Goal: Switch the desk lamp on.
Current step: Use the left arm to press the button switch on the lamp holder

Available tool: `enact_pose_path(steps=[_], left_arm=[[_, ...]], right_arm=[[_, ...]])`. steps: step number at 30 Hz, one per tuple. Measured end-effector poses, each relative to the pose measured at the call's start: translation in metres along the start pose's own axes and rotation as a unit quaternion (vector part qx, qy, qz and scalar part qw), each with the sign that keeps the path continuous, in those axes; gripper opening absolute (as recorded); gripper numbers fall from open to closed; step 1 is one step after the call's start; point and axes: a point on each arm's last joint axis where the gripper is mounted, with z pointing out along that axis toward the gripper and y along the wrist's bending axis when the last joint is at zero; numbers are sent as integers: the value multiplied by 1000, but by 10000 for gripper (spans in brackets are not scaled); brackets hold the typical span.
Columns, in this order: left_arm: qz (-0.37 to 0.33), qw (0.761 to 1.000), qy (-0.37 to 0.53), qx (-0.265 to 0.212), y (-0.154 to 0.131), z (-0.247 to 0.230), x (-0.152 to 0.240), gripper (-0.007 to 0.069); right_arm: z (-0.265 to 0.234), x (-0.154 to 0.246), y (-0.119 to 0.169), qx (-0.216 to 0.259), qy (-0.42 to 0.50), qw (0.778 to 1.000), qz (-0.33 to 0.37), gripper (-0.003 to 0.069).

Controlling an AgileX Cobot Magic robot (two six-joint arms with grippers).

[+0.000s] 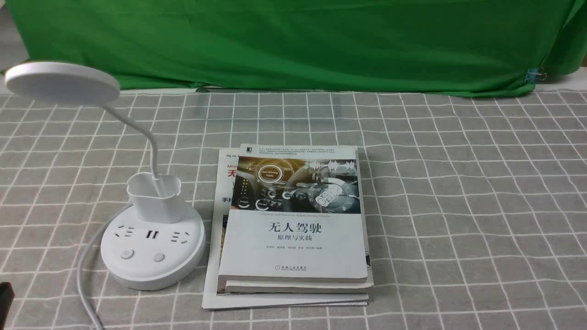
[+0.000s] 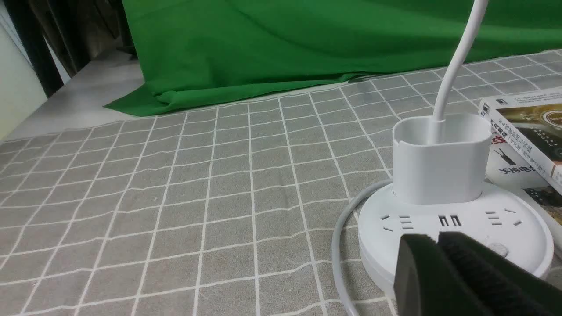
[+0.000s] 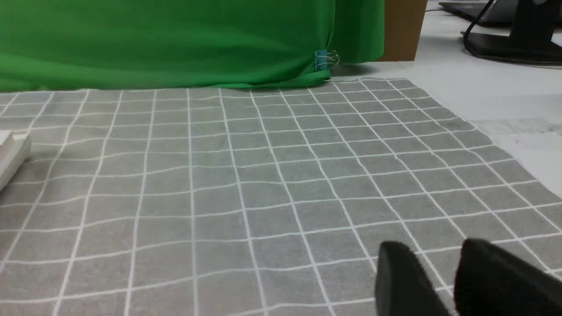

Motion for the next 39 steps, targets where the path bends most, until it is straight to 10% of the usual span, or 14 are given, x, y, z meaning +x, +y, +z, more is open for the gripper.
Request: enact_pose_path(steps=[39], left_arm=[[0,998,-55,-12,2,-1,-10,19]], right_arm=[[0,0,0,0,0,1000,0,245]])
